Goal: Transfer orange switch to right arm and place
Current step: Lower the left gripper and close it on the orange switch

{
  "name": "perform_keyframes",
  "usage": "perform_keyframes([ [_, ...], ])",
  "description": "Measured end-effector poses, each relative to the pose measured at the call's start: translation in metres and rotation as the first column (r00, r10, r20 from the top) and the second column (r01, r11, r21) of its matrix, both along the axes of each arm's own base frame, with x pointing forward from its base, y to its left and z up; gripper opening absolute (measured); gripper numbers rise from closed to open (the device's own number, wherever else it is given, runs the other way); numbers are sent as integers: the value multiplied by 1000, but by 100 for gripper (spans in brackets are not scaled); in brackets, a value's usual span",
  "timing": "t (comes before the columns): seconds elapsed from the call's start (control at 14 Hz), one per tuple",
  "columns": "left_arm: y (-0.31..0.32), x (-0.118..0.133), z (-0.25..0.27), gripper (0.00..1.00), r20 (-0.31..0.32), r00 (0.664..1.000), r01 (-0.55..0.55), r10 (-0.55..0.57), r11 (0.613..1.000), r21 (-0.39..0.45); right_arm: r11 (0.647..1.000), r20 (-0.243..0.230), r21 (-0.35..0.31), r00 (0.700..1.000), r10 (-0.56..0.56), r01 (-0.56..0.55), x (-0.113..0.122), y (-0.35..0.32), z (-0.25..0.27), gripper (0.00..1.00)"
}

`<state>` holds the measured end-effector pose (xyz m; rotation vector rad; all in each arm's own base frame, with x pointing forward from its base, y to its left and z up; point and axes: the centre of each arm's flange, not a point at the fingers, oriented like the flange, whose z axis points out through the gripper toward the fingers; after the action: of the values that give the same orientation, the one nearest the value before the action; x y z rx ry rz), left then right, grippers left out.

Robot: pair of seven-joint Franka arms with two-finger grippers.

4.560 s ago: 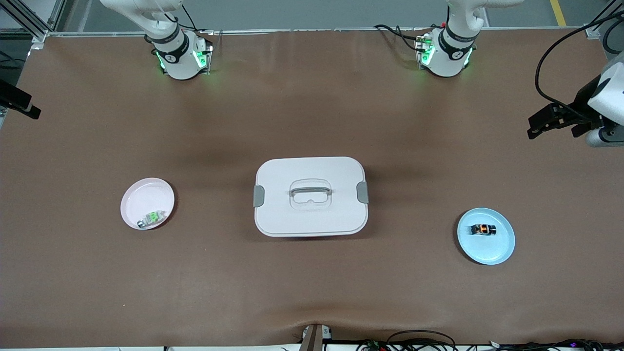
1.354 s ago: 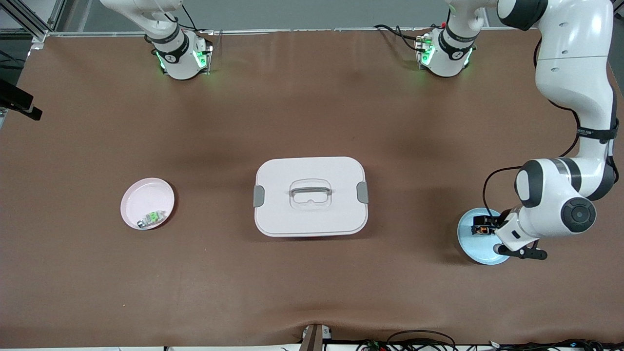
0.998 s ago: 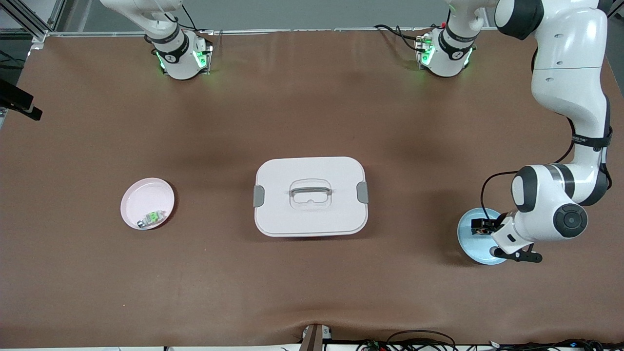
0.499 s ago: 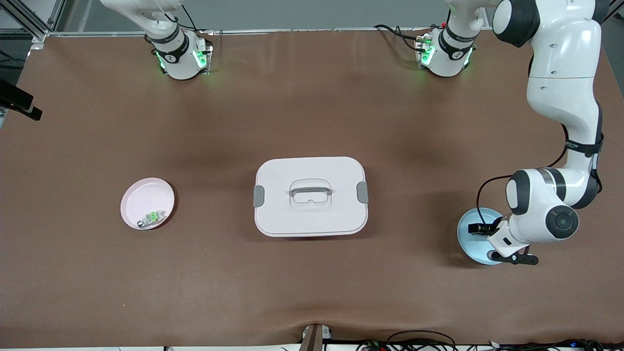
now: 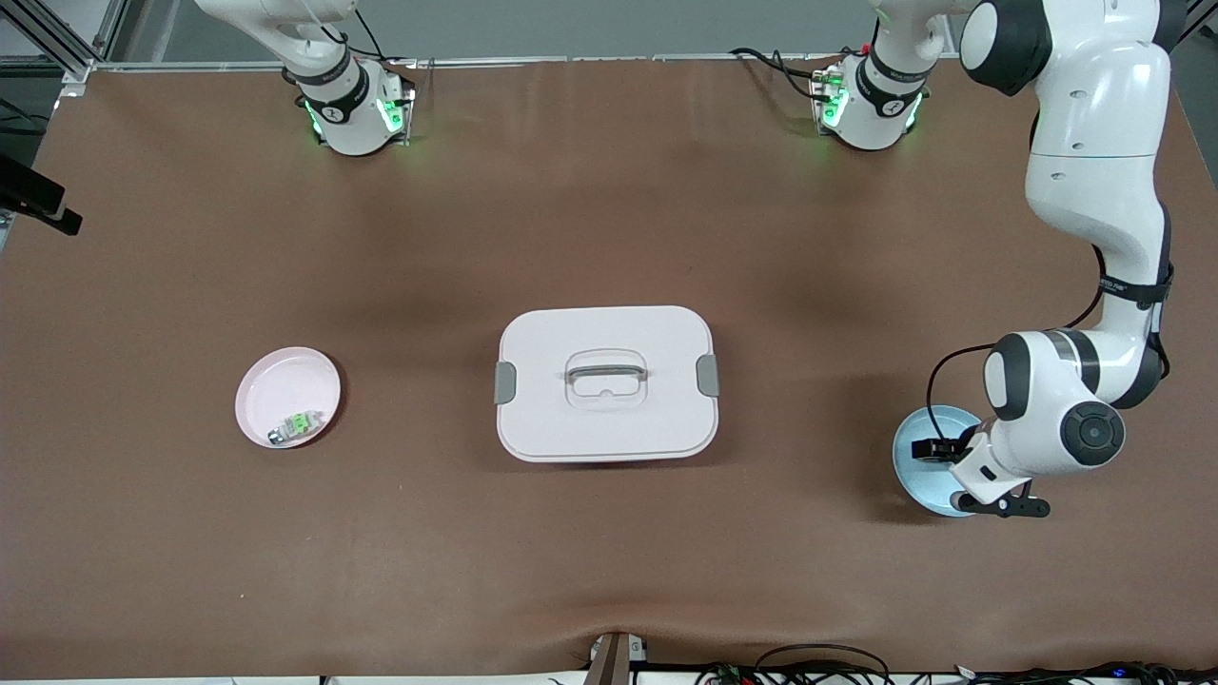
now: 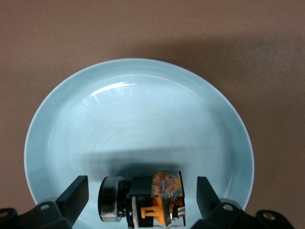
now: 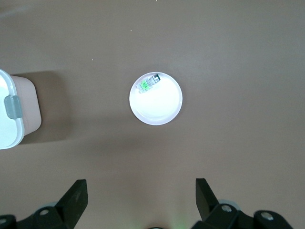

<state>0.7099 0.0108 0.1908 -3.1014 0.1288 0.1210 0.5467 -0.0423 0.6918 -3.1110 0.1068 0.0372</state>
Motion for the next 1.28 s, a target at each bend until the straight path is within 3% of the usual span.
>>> perform_keyframes([
  [1.14, 0, -7, -13, 100, -26, 1000, -12, 12, 1000, -1, 1000, -1, 0, 1000, -1, 1, 0, 0, 0, 100],
  [1.28, 0, -7, -13, 96, -26, 999, -18, 18, 1000, 0, 1000, -1, 0, 1000, -1, 1, 0, 0, 0, 100],
])
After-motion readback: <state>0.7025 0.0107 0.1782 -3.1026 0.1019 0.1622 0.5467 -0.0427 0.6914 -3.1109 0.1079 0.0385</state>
